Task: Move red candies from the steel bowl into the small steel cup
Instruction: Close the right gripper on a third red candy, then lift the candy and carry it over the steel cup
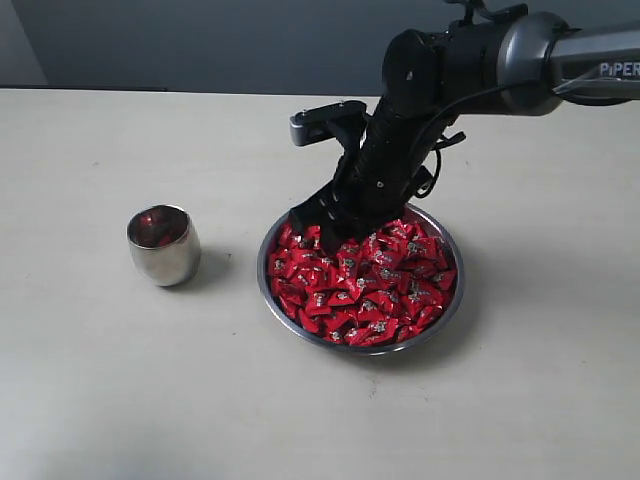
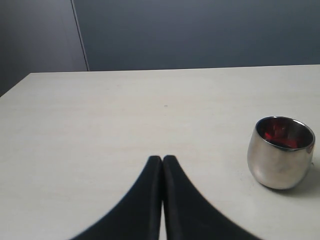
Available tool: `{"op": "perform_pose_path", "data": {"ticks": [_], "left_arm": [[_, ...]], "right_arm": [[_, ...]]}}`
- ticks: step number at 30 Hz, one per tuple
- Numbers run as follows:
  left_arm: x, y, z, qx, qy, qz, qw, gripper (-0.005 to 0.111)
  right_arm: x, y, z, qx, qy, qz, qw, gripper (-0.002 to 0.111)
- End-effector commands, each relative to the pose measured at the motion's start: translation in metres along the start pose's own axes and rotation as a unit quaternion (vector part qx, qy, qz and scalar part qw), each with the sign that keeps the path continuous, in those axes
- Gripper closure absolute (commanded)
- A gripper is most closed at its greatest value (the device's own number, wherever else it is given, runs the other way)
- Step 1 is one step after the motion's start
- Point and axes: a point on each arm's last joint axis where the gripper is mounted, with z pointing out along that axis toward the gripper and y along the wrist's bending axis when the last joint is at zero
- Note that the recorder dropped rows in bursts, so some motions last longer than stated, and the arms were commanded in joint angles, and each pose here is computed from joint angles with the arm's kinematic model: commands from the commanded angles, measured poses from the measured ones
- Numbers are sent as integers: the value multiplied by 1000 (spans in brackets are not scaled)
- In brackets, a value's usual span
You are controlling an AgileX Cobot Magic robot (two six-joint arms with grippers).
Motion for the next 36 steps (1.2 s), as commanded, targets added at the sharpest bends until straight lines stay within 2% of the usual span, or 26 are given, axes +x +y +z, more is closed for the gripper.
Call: {"op": "perform_pose_path", "data": {"ticks": [1, 5, 13, 16, 25, 32, 36], "left_arm": [[1, 0, 0, -1, -1, -1, 1000, 106], [1, 0, 0, -1, -1, -1, 1000, 106], [1, 0, 0, -1, -1, -1, 1000, 106], [1, 0, 0, -1, -1, -1, 1000, 106], [1, 0, 0, -1, -1, -1, 1000, 106], [1, 0, 0, -1, -1, -1, 1000, 106], [1, 0, 0, -1, -1, -1, 1000, 106]], "right_arm": [[1, -4, 18, 1, 20, 7, 1000, 66], [5, -7, 34, 2, 41, 20, 999, 66], [5, -8, 38, 4, 45, 19, 999, 67], [5, -8, 38, 4, 44, 19, 999, 73], [6, -10, 38, 15, 50, 7, 999, 108], [-5, -7, 24, 12, 50, 0, 999, 109], [-25, -1, -10, 10, 1, -10, 1000, 109]]}}
